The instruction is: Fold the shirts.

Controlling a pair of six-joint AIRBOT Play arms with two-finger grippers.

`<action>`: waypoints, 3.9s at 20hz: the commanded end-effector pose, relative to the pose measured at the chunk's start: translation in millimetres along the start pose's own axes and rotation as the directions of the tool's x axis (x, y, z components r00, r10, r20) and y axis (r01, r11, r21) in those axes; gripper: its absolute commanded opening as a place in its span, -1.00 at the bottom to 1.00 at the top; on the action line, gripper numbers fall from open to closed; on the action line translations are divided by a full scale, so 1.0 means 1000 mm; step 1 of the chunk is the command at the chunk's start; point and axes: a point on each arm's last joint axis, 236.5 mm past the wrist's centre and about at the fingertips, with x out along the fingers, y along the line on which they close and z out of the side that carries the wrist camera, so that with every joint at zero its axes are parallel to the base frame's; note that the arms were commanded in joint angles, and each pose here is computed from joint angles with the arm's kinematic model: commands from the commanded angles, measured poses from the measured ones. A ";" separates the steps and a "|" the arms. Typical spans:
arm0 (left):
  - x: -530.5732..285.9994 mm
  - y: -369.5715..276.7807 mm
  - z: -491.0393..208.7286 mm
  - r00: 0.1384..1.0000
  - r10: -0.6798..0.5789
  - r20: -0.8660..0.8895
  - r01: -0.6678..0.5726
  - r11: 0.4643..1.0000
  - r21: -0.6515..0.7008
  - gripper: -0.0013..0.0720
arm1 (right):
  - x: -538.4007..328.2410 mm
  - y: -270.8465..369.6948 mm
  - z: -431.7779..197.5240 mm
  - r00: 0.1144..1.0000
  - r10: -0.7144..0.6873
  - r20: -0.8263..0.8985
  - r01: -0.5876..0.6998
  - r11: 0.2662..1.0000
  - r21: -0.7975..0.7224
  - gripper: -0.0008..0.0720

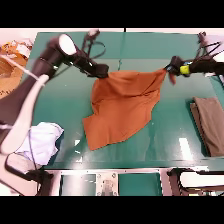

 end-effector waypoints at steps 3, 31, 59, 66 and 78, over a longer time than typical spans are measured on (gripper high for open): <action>0.025 0.045 -0.021 0.993 -0.017 -0.117 0.006 0.995 -0.096 0.95 | 0.003 -0.046 -0.017 0.991 -0.007 -0.134 0.026 0.990 0.136 0.00; -0.041 0.108 -0.038 0.975 -0.014 -0.222 -0.018 0.990 -0.142 0.95 | -0.003 -0.002 -0.278 0.861 0.047 -0.507 0.076 0.973 0.219 -0.92; 0.112 0.007 -0.145 0.935 -0.150 -0.320 0.083 0.974 -0.212 -0.91 | -0.081 -0.153 -0.153 0.975 -0.195 -0.106 0.222 0.864 0.452 -0.92; -0.040 0.013 -0.087 0.953 0.179 -0.244 -0.159 0.983 0.096 -0.92 | -0.127 -0.053 -0.084 0.993 0.044 0.105 -0.070 0.962 0.262 -0.92; -0.558 -0.175 -0.019 0.412 -0.044 0.910 -0.410 0.883 0.228 -0.92 | -0.520 0.275 -0.024 0.378 0.335 0.863 0.221 0.873 -0.435 -0.92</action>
